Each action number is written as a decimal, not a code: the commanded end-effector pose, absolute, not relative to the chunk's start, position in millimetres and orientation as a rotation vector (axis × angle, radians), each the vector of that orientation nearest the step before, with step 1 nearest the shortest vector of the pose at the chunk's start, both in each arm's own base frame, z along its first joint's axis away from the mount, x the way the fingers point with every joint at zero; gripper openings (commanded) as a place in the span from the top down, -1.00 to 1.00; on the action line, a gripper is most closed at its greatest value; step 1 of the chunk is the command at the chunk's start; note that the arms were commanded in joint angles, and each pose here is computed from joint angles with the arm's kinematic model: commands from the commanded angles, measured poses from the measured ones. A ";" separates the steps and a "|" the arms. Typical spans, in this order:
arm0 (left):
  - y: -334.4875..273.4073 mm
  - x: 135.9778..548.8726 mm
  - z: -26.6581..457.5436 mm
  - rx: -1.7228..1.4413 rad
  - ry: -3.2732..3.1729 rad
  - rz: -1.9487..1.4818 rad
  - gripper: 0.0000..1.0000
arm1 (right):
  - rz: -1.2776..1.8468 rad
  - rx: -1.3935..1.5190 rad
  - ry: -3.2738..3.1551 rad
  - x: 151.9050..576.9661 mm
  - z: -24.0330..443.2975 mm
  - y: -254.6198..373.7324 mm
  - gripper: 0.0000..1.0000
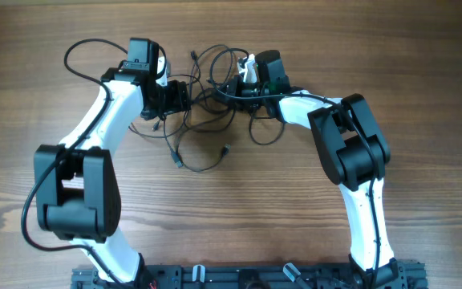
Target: Untangle cables
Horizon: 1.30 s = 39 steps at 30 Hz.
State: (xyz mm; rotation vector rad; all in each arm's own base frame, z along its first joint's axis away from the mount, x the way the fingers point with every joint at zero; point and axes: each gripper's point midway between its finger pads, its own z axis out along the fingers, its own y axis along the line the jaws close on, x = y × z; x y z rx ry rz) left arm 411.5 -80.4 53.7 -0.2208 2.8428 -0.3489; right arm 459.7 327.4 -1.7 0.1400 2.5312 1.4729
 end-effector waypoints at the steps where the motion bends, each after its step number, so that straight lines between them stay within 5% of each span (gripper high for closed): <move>1: -62.4 404.6 28.1 -0.258 2.905 -0.182 -0.46 | 1.311 0.301 2.680 443.6 -71.5 310.1 0.67; 6: -70.0 394.7 25.3 -0.256 2.949 -0.227 -0.15 | 1.311 0.301 2.678 443.9 -71.3 310.2 0.66; 12: -78.1 378.8 12.9 -0.233 3.029 -0.219 -0.15 | 1.357 0.296 2.685 440.4 -68.3 312.4 0.76; 15: -78.5 381.4 12.9 -0.234 3.019 -0.223 0.21 | 1.437 0.270 2.652 444.5 -56.9 309.9 0.82; 18: -79.0 385.0 13.4 -0.265 3.003 -0.228 0.27 | 1.633 0.144 2.550 448.0 -26.9 311.9 0.88; 21: -80.0 391.1 14.4 -0.264 2.977 -0.236 0.92 | 1.558 0.280 2.652 443.8 -46.3 294.7 0.91; 26: -82.1 401.9 32.0 -0.252 2.910 -0.260 0.92 | 1.231 0.450 2.767 444.4 -84.4 267.0 0.91; 31: -85.7 425.9 129.0 -0.207 2.643 -0.326 0.92 | 1.201 0.445 2.770 445.0 -86.8 264.5 0.91; 39: -77.1 406.4 453.3 -0.108 1.630 -0.471 0.92 | 1.184 0.451 2.768 446.3 -87.9 263.1 0.91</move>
